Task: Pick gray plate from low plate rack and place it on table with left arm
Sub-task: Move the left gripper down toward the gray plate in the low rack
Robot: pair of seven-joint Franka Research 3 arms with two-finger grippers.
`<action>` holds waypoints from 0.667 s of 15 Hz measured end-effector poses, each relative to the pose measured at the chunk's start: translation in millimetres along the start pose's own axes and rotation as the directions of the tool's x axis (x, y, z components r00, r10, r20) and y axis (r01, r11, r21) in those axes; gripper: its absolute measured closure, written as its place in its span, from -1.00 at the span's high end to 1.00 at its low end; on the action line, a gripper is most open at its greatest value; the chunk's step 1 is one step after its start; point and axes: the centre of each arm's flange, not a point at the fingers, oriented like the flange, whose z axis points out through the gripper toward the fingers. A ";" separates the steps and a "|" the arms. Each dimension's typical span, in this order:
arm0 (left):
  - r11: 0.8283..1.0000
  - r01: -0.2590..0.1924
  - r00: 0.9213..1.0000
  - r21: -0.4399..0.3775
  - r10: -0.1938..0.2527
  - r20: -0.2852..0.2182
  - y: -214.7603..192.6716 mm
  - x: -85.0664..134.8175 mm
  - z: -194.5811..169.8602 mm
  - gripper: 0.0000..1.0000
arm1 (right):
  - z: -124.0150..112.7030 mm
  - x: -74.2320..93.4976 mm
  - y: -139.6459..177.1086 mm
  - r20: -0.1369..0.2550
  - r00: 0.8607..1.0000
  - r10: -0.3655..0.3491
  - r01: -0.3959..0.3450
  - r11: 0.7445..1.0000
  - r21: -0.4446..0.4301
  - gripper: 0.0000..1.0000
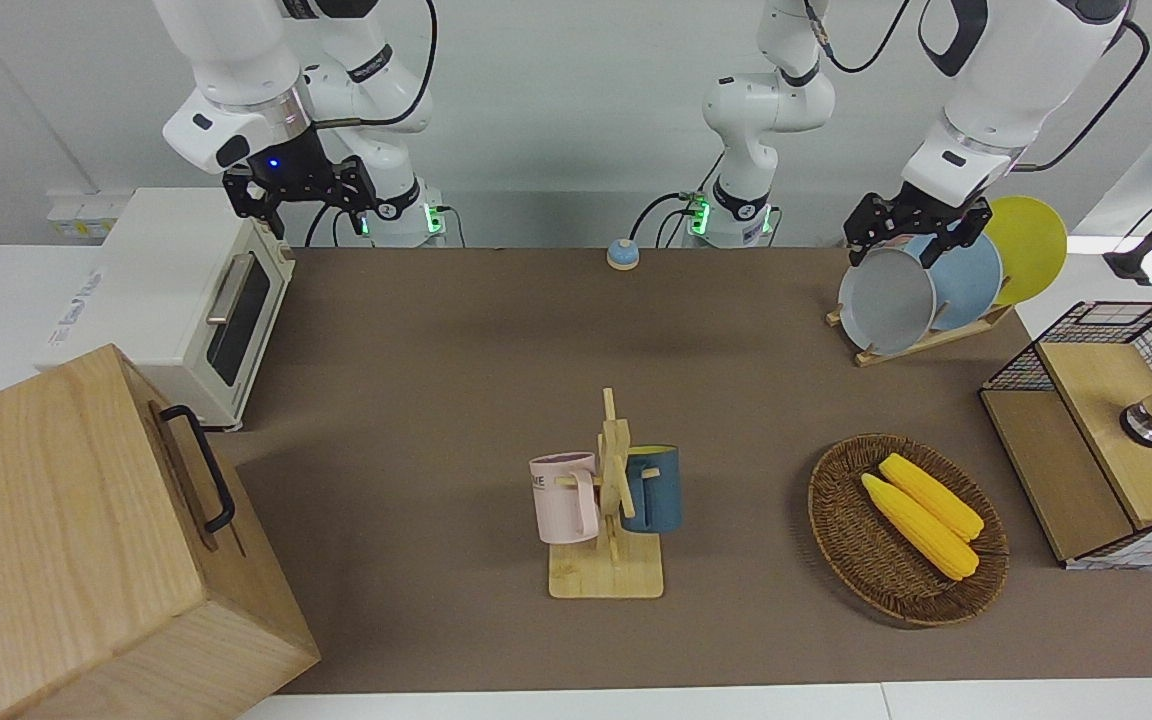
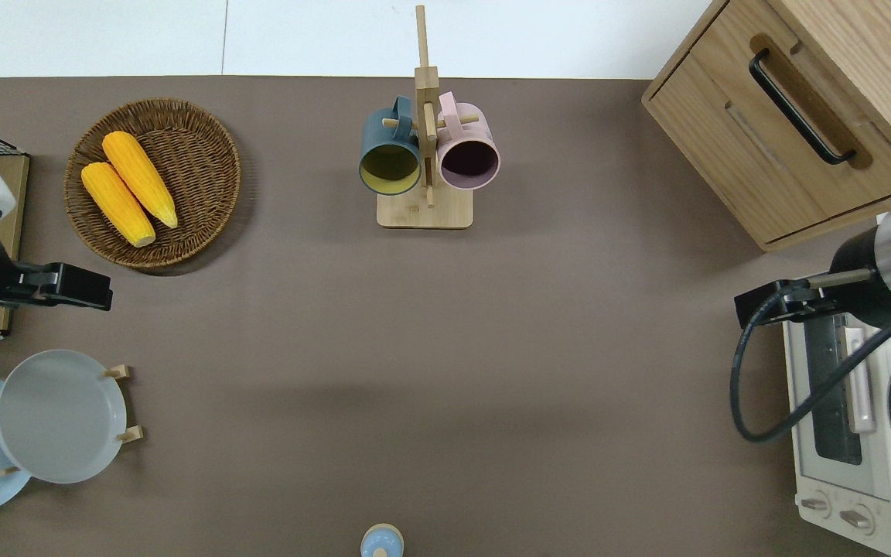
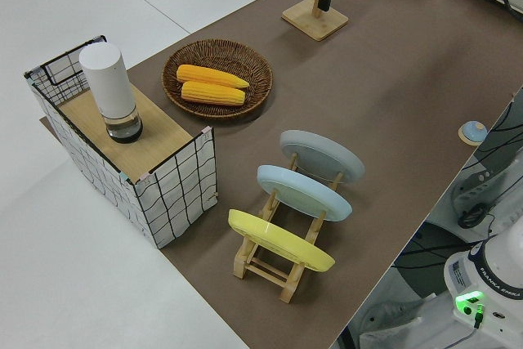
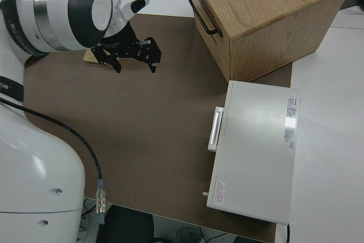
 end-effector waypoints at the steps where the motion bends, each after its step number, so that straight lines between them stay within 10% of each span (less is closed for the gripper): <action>1: 1.000 0.000 1.000 0.000 0.000 0.000 0.0 0.0 0.0 1.00 | 0.0 0.0 0.0 0.000 1.000 0.000 0.000 1.000 0.000 0.97; 10: 1.000 0.002 1.000 -0.001 -0.002 0.021 -0.9 -1.7 2.7 0.99 | 0.0 0.0 0.0 0.000 1.000 0.000 0.000 1.000 0.000 0.97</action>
